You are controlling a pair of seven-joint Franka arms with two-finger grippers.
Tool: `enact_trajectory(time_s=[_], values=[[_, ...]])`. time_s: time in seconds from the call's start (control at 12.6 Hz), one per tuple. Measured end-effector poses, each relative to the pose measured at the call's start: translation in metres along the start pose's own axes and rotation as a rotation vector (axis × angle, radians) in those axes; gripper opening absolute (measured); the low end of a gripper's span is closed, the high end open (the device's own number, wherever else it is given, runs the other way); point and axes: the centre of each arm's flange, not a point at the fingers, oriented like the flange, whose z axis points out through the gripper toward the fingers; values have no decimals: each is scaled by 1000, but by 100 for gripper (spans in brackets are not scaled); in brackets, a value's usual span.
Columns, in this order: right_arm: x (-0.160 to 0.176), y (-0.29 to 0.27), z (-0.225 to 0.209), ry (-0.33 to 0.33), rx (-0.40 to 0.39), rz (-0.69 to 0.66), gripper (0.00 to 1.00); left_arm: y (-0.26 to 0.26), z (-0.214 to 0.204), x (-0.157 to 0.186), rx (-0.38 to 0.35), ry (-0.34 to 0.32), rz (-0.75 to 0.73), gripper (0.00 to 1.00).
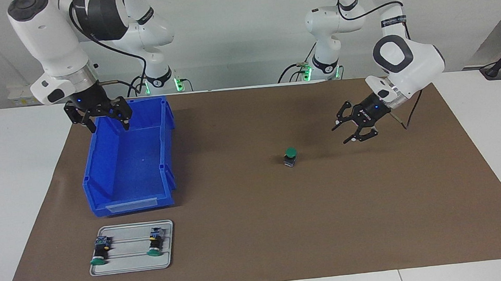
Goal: Place and press button with both arms
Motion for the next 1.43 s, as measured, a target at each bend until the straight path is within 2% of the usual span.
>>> enact_trajectory(time_s=[0.24,0.32,0.4,0.63,0.87,1.03,1.19,1.43], values=[[0,0,0,0,0,0,99,33,7,46,135,-105,-84,52],[0,0,0,0,0,0,99,45,12,60,169,-123,-104,44],[0,0,0,0,0,0,99,57,20,70,191,-137,-122,43],[0,0,0,0,0,0,99,82,45,80,259,-197,-116,2],[0,0,0,0,0,0,99,97,69,83,290,-240,-101,1],[0,0,0,0,0,0,99,105,96,82,327,-289,-96,1],[0,0,0,0,0,0,99,110,122,79,333,-322,-91,1],[0,0,0,0,0,0,99,110,149,77,335,-329,-94,1]])
